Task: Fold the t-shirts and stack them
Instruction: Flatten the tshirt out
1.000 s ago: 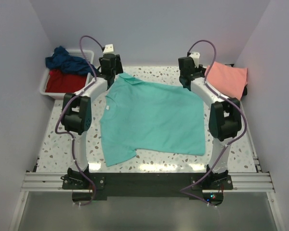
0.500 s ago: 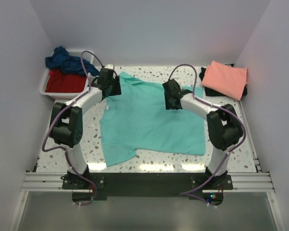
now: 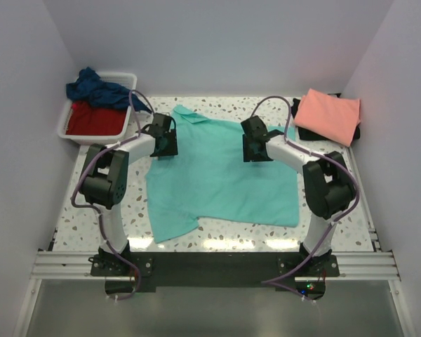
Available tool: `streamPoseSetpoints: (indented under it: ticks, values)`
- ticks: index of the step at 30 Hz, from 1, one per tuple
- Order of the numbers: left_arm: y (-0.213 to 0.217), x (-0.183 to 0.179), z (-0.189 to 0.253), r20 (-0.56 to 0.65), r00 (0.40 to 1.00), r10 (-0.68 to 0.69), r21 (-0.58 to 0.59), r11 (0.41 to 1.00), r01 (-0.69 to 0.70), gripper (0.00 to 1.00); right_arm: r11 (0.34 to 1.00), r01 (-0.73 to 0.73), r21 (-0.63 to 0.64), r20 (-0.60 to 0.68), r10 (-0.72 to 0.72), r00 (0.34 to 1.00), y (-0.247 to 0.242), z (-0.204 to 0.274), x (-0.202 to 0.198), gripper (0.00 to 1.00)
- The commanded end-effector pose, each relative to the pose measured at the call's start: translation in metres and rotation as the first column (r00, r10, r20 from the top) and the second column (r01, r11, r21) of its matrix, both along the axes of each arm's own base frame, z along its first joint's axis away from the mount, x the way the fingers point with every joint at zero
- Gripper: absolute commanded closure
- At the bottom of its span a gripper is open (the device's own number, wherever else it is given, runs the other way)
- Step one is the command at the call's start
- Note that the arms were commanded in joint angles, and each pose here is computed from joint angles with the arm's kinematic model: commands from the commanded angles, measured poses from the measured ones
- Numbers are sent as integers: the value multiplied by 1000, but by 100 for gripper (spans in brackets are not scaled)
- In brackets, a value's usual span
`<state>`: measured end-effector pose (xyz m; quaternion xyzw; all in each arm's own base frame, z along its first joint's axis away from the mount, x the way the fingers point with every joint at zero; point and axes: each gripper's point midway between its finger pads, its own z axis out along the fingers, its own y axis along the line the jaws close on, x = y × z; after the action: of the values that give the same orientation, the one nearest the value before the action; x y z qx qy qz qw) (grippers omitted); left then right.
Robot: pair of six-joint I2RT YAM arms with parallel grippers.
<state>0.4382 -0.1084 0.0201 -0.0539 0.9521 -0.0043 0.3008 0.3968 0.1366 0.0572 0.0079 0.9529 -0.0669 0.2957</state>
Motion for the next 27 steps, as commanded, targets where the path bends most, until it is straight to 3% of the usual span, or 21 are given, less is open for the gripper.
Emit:
streamPoseSetpoints:
  ticks: [1,11,22,27]
  values:
    - [7,-4,-2,-11,998,56,31,998,-55,36,998,14,69,-35,-12,999,7,-12,2,39]
    - [32,-52,-6,-108,981,162,116,982,-149,37,996,-17,84,-125,28,992,8,-38,-20,39]
    - [40,-95,7,-127,974,185,137,976,-168,37,993,-72,96,-226,92,970,6,-53,-85,42]
    - [44,-99,10,-113,973,203,141,972,-187,37,995,-74,74,-253,90,963,4,-54,-114,43]
